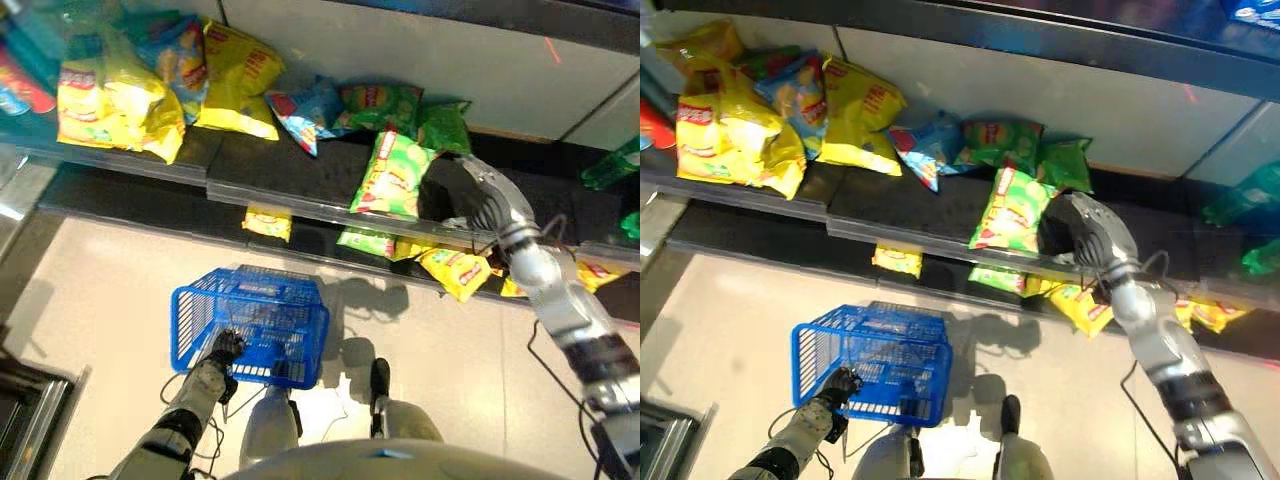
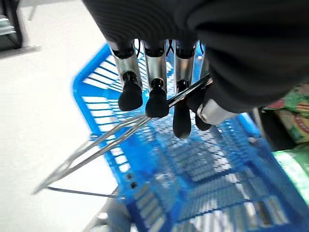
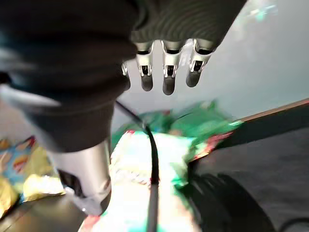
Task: Pick up the snacks into the basket
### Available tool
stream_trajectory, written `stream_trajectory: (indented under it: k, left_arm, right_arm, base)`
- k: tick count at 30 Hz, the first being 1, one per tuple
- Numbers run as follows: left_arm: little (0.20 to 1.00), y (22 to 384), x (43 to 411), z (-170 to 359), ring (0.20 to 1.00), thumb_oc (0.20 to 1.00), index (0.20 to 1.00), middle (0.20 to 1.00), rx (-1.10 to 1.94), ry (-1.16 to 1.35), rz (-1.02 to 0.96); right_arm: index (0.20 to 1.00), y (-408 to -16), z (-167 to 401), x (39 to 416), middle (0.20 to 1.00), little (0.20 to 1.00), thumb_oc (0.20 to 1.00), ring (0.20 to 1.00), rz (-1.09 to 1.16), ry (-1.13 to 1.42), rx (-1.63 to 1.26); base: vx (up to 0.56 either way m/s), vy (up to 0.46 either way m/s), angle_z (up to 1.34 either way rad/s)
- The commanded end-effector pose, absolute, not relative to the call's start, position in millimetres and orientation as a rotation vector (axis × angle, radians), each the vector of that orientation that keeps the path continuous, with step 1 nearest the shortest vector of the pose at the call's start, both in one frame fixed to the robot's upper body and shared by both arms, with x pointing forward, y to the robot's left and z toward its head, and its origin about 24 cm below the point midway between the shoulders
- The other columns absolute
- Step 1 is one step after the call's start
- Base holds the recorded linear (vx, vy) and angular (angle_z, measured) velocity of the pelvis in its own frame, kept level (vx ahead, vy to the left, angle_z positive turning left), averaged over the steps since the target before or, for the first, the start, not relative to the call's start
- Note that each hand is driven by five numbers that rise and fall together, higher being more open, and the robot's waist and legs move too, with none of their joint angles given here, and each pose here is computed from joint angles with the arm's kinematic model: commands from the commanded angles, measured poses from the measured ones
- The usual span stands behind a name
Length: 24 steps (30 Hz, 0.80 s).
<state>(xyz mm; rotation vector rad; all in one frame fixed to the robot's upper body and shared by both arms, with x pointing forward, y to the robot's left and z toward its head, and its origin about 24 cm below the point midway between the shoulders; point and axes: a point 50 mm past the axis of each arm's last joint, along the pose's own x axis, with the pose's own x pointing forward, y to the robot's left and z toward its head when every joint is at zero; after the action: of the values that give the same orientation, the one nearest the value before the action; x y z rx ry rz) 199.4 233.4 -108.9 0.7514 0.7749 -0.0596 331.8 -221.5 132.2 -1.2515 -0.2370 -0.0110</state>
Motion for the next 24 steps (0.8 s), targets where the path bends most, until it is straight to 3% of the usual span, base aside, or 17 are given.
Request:
stream_trajectory:
  k: [1, 16, 24]
  left_arm:
    - [0.200, 250.2, 221.7, -91.4, 0.200, 0.200, 0.200, 0.200, 0.839, 0.709, 0.003]
    - [0.200, 244.8, 223.1, -92.7, 0.200, 0.200, 0.200, 0.200, 0.897, 0.696, -0.030]
    - [0.200, 246.5, 226.6, -89.3, 0.200, 0.200, 0.200, 0.200, 0.871, 0.681, -0.004]
  right_arm:
    - [1.000, -212.0, 174.2, 344.5, 1.000, 1.000, 1.000, 1.000, -0.099, -0.388, -1.301]
    - [1.000, -173.1, 197.2, 381.5, 1.000, 1.000, 1.000, 1.000, -0.061, -0.430, -1.519]
    - [1.000, -210.3, 159.5, 390.0, 1.000, 1.000, 1.000, 1.000, 0.002, -0.157, -1.791]
  base:
    - [-0.01, 0.018, 0.25]
    - [0.00, 0.000, 0.12]
    - [0.01, -0.027, 0.19]
